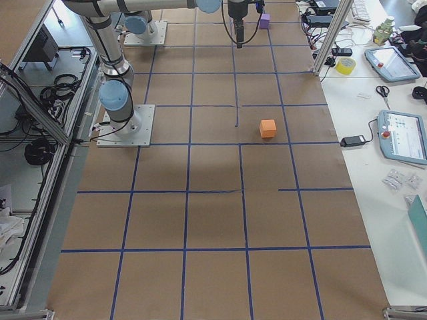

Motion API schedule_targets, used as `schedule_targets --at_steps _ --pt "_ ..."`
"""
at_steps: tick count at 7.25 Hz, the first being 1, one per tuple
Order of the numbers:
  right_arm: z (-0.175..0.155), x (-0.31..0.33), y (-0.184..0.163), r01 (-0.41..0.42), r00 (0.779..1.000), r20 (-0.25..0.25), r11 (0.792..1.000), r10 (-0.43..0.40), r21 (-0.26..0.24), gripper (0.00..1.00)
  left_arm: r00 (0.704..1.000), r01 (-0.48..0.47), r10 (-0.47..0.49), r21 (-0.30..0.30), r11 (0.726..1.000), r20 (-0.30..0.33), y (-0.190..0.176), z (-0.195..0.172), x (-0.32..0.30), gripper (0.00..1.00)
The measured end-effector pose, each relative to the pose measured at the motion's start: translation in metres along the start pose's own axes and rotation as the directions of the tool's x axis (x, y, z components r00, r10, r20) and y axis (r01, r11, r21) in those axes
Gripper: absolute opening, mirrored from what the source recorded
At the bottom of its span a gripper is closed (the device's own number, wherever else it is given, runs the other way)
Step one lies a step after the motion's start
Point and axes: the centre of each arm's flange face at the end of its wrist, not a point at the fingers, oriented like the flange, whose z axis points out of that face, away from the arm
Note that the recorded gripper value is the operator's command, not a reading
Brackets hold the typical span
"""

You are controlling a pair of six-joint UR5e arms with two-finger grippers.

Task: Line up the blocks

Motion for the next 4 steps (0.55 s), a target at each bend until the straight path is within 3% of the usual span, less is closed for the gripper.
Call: schedule_targets --at_steps 4 --pt "0.009 0.009 -0.013 -0.018 1.0 -0.003 1.0 0.018 0.003 1.0 1.0 -0.007 0.007 -0.007 1.0 -0.002 0.005 0.006 0.004 1.0"
